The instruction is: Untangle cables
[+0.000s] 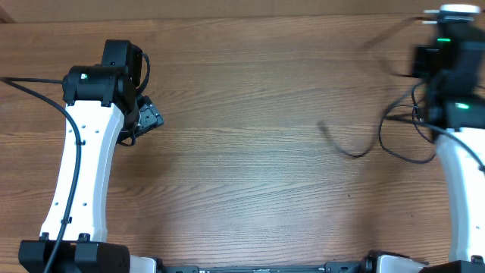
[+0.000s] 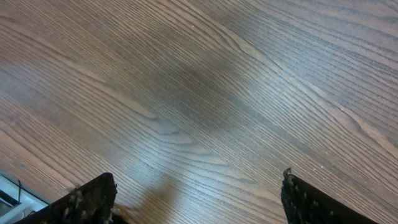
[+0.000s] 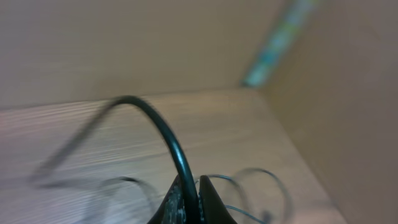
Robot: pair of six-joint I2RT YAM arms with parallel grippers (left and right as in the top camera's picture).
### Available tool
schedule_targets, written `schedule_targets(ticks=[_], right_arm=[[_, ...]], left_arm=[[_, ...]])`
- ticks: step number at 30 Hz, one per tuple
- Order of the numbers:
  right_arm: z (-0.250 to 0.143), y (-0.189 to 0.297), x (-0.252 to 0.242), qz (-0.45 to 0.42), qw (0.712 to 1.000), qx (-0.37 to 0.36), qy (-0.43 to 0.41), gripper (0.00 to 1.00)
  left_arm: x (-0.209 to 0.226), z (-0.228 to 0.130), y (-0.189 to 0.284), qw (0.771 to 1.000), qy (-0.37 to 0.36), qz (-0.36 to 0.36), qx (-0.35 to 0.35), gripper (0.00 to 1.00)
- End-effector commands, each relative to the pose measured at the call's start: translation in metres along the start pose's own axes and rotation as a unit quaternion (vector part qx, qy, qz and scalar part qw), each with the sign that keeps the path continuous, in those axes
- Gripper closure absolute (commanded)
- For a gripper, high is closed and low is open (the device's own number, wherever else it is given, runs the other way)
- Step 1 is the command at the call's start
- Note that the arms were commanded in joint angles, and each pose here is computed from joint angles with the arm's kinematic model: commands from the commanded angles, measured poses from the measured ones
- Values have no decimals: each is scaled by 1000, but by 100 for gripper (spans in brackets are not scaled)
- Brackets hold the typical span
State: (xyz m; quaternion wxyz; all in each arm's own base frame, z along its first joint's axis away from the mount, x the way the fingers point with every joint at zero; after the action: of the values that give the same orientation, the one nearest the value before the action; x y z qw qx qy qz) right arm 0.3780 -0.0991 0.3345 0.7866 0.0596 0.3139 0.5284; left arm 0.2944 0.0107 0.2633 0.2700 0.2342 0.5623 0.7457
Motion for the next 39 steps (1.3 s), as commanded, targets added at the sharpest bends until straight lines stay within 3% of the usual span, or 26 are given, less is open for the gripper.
schedule_targets(ticks=[1,5,11,12,13,15,18,24,28,32,39], right_arm=[[-9,0,-42,-22,999,-2,-39,96],[-24,-5,-68,-26,995,7,-99,96],[-34,-17,-66,1,994,20,-106,96],[-36,-18,-65,5,994,24,-106,89],[-36,-19,-63,13,994,26,-106,76],[-34,-18,-55,45,993,17,-106,30],[-29,-16,-40,113,988,-2,-108,0],[-19,0,-4,281,952,-39,-116,0],[-26,10,25,338,934,-3,-113,0],[-46,18,56,323,939,88,-80,0],[-67,52,113,340,921,186,23,0]], left_arm=[[-2,0,8,1000,-7,-18,-3,16],[-2,0,8,1000,-7,-20,-3,16],[-2,0,8,1000,-7,-20,-2,16],[-2,0,8,1000,-7,-20,-2,16],[-3,0,8,1000,-7,-21,-3,16],[-4,1,8,1000,-7,-23,-5,14],[-9,5,8,999,-23,-39,-15,12],[-46,11,16,977,-147,-147,-41,0],[-69,8,25,950,-233,-195,-71,0],[-71,-4,26,944,-263,-190,-61,0],[-38,-33,17,955,-269,-118,34,0]])
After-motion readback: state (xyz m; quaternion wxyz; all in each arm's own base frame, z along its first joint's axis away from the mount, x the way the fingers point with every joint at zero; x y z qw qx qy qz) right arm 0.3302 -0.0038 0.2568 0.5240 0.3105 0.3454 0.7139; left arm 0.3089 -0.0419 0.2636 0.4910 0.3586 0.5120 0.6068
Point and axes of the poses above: each gripper's point midway between its finger pads, its own y axis back along the fingers, its own x axis along the line the jaws close on, z = x × y, the point moved 6 cm from there along y, back along the fingers, and after that the axes turned 13 degrees about y, right-handed, at the moved point
